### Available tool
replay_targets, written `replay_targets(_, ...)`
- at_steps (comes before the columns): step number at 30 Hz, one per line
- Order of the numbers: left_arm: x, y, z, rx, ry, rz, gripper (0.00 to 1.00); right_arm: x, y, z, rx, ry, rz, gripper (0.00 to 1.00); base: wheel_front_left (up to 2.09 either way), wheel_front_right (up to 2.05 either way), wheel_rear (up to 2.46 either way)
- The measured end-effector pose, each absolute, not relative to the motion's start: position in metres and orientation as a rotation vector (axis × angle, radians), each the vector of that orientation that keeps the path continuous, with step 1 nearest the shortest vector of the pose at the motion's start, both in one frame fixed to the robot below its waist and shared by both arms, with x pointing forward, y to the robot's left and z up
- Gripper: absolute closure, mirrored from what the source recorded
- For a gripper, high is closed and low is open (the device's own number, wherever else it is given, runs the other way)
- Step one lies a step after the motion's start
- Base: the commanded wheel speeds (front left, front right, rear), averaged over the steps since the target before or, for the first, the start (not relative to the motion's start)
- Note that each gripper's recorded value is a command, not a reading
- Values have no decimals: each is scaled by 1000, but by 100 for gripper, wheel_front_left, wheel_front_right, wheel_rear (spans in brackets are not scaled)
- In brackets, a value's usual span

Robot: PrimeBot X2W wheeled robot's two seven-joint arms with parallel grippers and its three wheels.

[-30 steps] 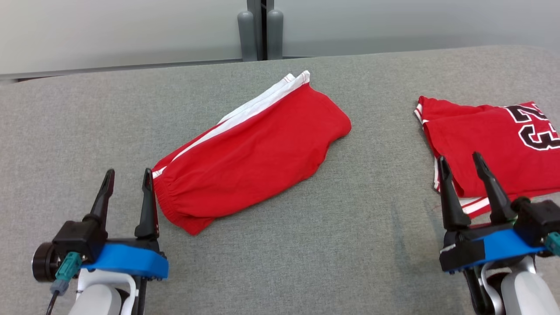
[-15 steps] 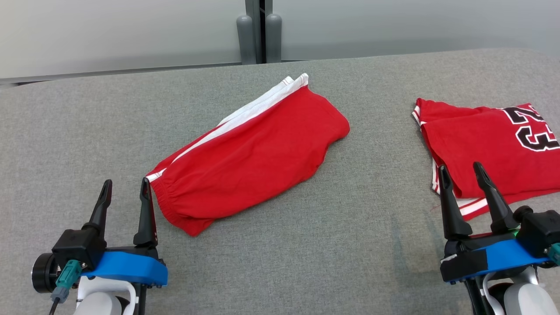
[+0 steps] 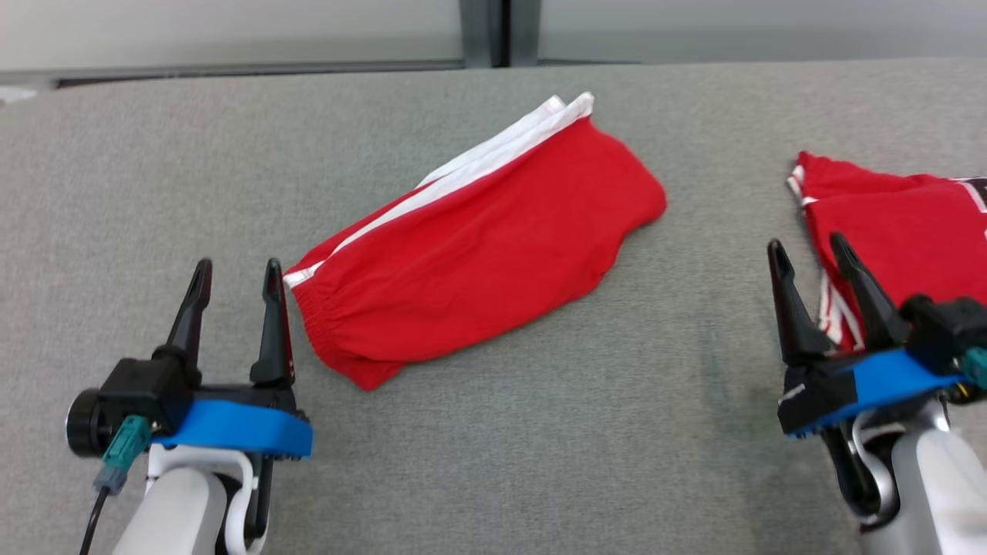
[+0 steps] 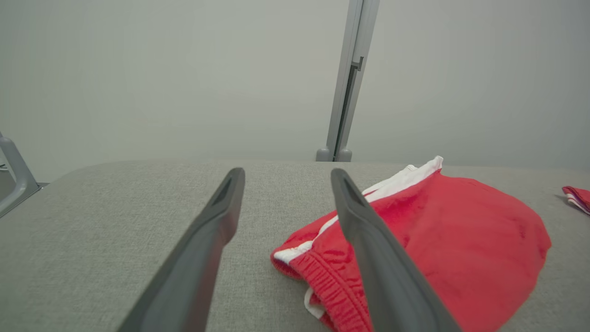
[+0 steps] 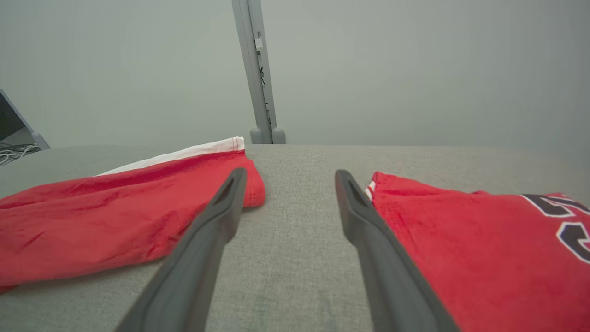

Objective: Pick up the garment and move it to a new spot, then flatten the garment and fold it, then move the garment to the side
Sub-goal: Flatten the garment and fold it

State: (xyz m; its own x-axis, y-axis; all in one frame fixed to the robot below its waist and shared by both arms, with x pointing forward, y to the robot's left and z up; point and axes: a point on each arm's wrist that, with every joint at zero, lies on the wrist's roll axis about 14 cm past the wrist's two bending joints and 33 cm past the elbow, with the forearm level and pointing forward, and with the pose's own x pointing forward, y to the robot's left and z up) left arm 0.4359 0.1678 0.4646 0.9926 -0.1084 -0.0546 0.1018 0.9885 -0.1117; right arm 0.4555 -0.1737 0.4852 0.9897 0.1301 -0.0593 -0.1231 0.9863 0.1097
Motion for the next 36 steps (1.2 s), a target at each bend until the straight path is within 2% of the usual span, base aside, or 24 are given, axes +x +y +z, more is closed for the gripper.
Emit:
replay_targets(12, 455, 182, 449, -114, 75, -64, 0, 544, -107, 407, 96, 303, 317, 0, 0, 0, 0)
replay_targets(18, 455, 192, 443, -110, 90, -34, 0, 568, -89, 379, 80, 401, 351, 0, 0, 0, 0)
replay_targets(23, 454, 194, 443, -110, 87, -25, 0, 572, -88, 361, 61, 520, 346, 0, 0, 0, 0)
replay_targets(24, 454, 194, 444, -109, 84, -25, 0, 572, -85, 361, 64, 535, 349, 52, 0, 0, 0)
replay_targets(25, 454, 194, 445, -110, 82, -24, 0, 572, -83, 362, 67, 540, 353, 63, 0, 0, 0)
replay_targets(26, 454, 194, 445, -112, 80, -22, 0, 572, -82, 361, 64, 549, 357, 100, 0, 0, 0)
replay_targets(36, 452, 188, 445, -114, 76, -38, 0, 557, -76, 382, 141, 442, 360, 100, 0, 0, 0)
